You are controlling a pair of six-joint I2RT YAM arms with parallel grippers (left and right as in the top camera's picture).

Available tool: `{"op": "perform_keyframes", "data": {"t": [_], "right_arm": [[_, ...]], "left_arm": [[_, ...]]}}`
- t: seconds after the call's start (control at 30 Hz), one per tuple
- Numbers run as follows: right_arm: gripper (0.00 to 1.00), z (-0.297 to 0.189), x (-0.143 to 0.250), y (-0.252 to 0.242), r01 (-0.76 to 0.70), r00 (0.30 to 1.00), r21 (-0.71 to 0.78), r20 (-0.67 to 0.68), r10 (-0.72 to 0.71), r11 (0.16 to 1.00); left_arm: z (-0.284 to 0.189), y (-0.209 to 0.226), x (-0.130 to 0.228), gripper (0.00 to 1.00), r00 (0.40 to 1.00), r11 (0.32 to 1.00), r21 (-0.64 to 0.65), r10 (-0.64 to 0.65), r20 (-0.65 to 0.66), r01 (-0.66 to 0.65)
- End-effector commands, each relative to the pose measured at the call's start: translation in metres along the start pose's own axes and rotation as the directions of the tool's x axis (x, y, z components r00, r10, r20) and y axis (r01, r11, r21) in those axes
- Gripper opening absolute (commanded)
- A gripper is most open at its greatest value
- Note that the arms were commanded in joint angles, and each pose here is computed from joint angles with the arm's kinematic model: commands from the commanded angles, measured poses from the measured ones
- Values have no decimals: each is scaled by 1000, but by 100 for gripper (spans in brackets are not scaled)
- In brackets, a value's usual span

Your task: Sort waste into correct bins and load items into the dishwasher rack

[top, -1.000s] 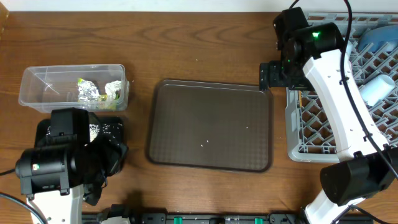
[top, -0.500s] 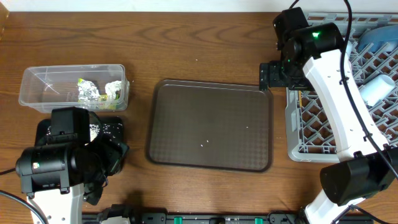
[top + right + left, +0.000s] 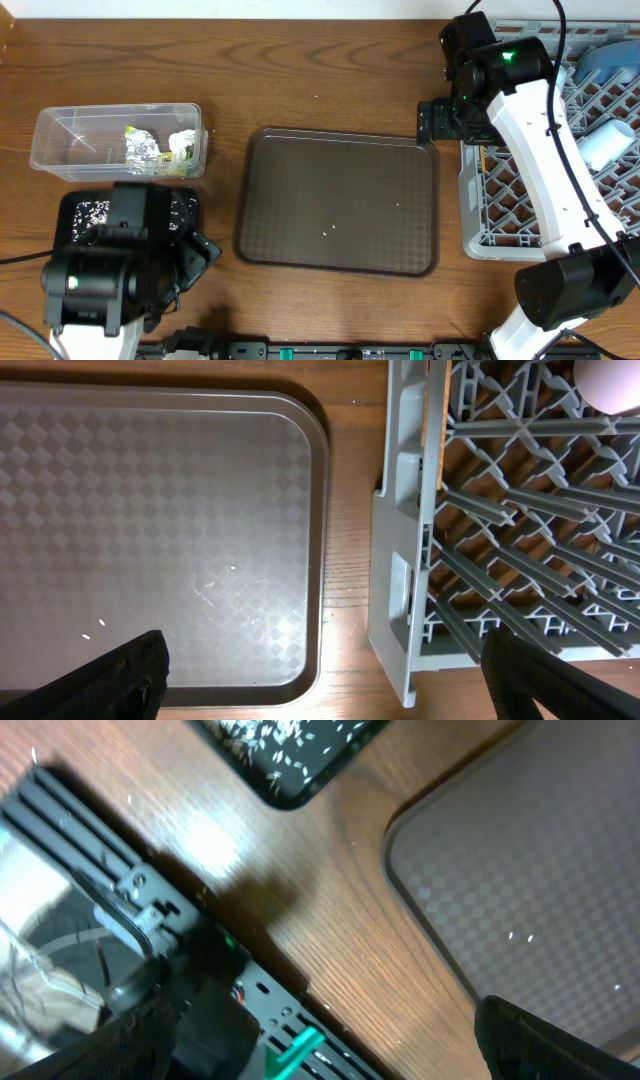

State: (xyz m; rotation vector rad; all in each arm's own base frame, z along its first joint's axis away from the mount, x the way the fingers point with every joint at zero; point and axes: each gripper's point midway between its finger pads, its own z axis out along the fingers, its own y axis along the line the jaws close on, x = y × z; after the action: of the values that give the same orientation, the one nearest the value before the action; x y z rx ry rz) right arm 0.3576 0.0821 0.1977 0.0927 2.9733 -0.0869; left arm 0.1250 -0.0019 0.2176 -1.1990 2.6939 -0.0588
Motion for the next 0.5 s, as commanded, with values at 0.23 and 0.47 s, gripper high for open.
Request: {"op": "perform_keyframes", "data": {"t": [0.23,0.47], "right_arm": [[99,-5,-1,-1,-14,1000,2,15,14,1000],[99,-5,-1,-1,-14,1000,2,15,14,1000]], "left_arm": [[-5,-18,-7,98,990,989,129,49,135,-67],[-22,-2,-23,98,955,985,164,5,295,-56]]}}
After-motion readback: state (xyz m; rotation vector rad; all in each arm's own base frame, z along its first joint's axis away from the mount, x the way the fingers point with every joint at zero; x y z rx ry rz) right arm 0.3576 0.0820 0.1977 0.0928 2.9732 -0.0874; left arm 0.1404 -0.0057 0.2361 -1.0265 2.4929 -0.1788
